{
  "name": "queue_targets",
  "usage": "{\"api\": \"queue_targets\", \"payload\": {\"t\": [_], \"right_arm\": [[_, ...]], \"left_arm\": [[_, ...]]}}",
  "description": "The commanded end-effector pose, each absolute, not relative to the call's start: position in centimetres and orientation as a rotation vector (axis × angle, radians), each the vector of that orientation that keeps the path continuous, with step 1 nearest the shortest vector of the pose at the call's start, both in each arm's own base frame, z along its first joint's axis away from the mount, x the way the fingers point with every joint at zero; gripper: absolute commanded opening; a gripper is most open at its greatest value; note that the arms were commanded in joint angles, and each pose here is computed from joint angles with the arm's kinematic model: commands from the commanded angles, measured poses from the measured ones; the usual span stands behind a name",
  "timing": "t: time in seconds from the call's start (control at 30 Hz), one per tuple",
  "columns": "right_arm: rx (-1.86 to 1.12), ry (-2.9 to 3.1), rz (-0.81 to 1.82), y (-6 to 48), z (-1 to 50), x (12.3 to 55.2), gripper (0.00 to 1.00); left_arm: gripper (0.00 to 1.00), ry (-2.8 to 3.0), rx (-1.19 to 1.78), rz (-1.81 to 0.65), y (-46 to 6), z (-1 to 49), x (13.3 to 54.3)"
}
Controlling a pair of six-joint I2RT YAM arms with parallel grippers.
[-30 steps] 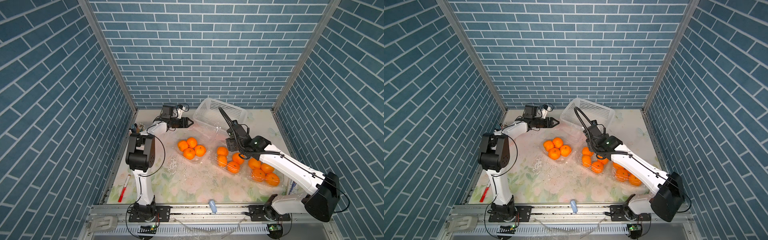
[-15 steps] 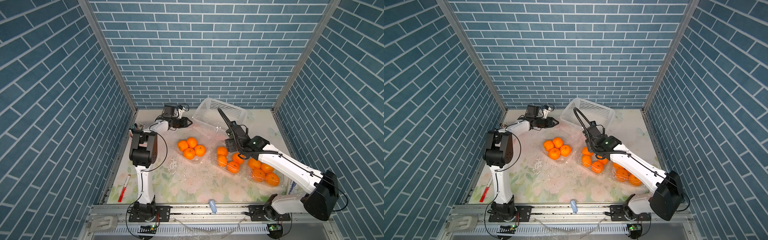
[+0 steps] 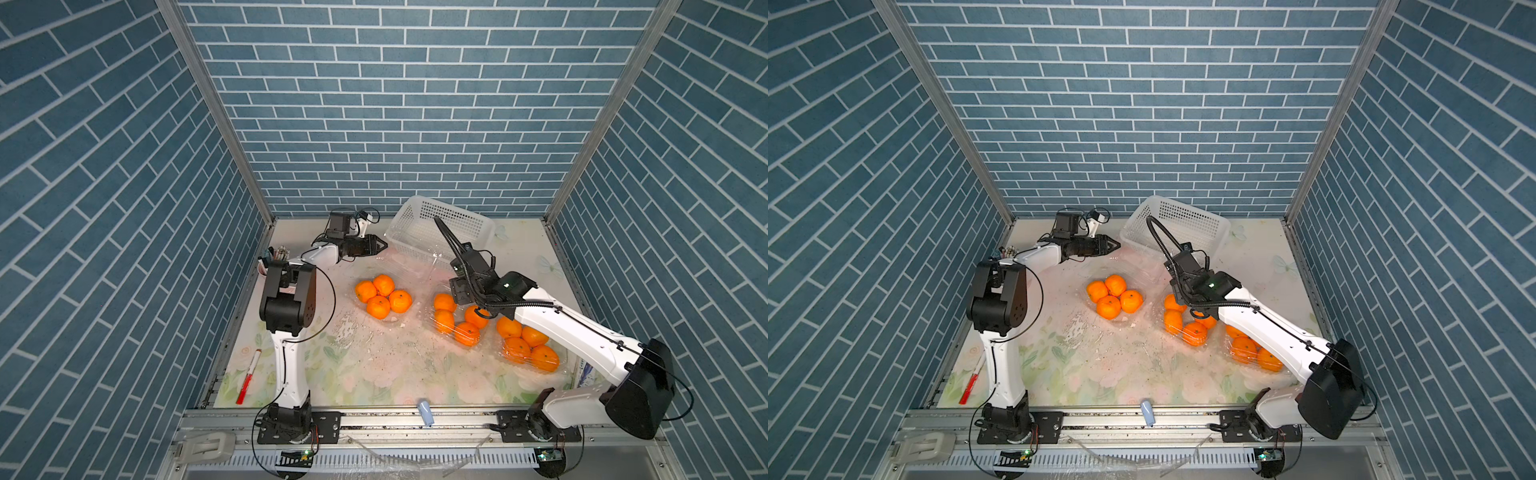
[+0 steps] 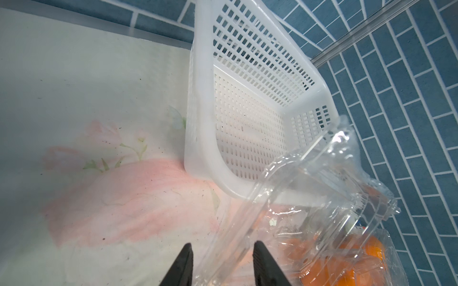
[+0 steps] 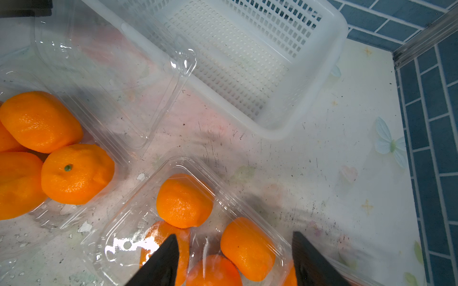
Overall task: Take oranges out of containers
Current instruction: Adjust the packing box at the center of the board.
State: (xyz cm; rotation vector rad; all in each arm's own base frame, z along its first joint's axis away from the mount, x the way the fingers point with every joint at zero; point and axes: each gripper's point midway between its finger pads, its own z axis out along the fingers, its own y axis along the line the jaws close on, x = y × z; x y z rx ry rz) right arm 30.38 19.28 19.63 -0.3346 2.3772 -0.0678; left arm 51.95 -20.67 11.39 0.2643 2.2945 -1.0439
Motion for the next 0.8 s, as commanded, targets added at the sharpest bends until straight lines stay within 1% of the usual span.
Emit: {"api": "queue_targets", "payload": {"t": [0.0, 0.13, 0.23, 0.37, 0.4, 0.57, 0.77], "right_arm": [[-0.29, 2.396, -0.072, 19.1, 19.0, 30.5, 0.72], [-0.29, 2.396, -0.075, 19.1, 19.0, 30.5, 0.72], [-0.291, 2.393, -0.082, 19.1, 19.0, 30.6, 0.72], [-0.305, 2.383, -0.106, 19.1, 19.2, 30.9, 0.71], [-0.311, 2.379, -0.11, 19.2, 19.4, 31.1, 0.71], [-0.324, 2.349, -0.122, 19.7, 20.5, 32.0, 0.7], [-0.369, 2.305, -0.101, 21.4, 21.5, 33.6, 0.71]], "left_arm": [[0.34, 2.347, 0.33, -1.007, -21.3, 9.6, 51.4], [0.24, 2.355, 0.328, -0.994, -21.3, 9.3, 51.2], [0.22, 2.334, 0.314, -1.012, -21.4, 9.6, 51.1], [0.02, 2.329, 0.289, -1.0, -21.0, 9.5, 50.9], [0.0, 2.331, 0.281, -0.982, -20.8, 9.5, 50.9], [0.0, 2.324, 0.193, -0.908, -18.4, 9.9, 50.3], [0.0, 2.337, -0.023, -0.808, -13.0, 9.3, 49.3]]}}
